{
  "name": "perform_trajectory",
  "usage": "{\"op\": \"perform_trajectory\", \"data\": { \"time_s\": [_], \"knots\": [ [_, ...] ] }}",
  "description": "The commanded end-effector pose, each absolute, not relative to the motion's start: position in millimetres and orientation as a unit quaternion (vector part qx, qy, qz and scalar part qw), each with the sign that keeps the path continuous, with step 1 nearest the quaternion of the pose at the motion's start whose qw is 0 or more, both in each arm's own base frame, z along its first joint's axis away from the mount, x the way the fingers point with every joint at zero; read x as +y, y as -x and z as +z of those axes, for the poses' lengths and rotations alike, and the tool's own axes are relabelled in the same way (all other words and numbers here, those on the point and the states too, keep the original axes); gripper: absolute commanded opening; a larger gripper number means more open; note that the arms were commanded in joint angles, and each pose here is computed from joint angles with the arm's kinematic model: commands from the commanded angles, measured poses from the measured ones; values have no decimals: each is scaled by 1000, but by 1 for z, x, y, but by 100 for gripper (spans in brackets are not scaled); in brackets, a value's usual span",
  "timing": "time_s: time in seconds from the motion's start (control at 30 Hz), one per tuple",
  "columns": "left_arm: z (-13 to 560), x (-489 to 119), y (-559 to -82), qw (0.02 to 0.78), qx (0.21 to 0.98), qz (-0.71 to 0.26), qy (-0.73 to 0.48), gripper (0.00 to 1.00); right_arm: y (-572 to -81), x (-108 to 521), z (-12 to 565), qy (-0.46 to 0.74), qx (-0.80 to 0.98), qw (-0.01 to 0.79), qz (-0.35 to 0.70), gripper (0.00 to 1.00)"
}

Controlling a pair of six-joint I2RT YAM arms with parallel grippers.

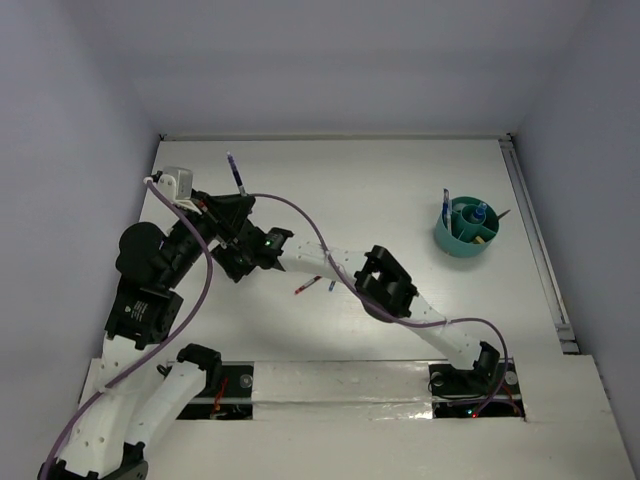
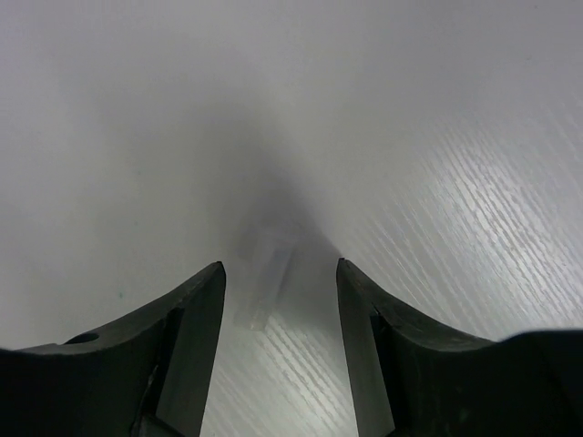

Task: Sort the stationery into containers
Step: Close the pen cap on the pen.

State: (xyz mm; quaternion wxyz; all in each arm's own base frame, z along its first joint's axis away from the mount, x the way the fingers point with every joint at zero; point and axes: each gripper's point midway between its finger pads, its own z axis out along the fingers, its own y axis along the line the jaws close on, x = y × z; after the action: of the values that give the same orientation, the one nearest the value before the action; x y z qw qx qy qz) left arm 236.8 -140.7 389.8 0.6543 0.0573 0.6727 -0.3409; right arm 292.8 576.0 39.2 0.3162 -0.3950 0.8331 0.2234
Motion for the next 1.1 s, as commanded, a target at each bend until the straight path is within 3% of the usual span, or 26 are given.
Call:
{"op": "perform_trajectory", "data": {
  "time_s": [0.0,0.4,0.57,0.73,0.97,1.07],
  "knots": [
    [405,-144,-232,673,646,-352,-72,0,-296,562,31,420,833,322,161,56],
    [400,-145,-235,669,650,-354,-69,0,-281,553,-4,458,831,296,113,25],
    [398,-146,-238,666,654,-353,-67,0,-285,549,-4,455,832,302,98,0],
    [394,-146,-242,662,659,-351,-62,0,-304,539,26,394,847,328,137,0],
    [396,-151,-247,659,657,-362,-59,0,-334,511,157,251,797,423,351,0],
    [391,-158,-251,649,658,-377,-62,0,-333,484,182,211,776,425,416,0]
  ]
}}
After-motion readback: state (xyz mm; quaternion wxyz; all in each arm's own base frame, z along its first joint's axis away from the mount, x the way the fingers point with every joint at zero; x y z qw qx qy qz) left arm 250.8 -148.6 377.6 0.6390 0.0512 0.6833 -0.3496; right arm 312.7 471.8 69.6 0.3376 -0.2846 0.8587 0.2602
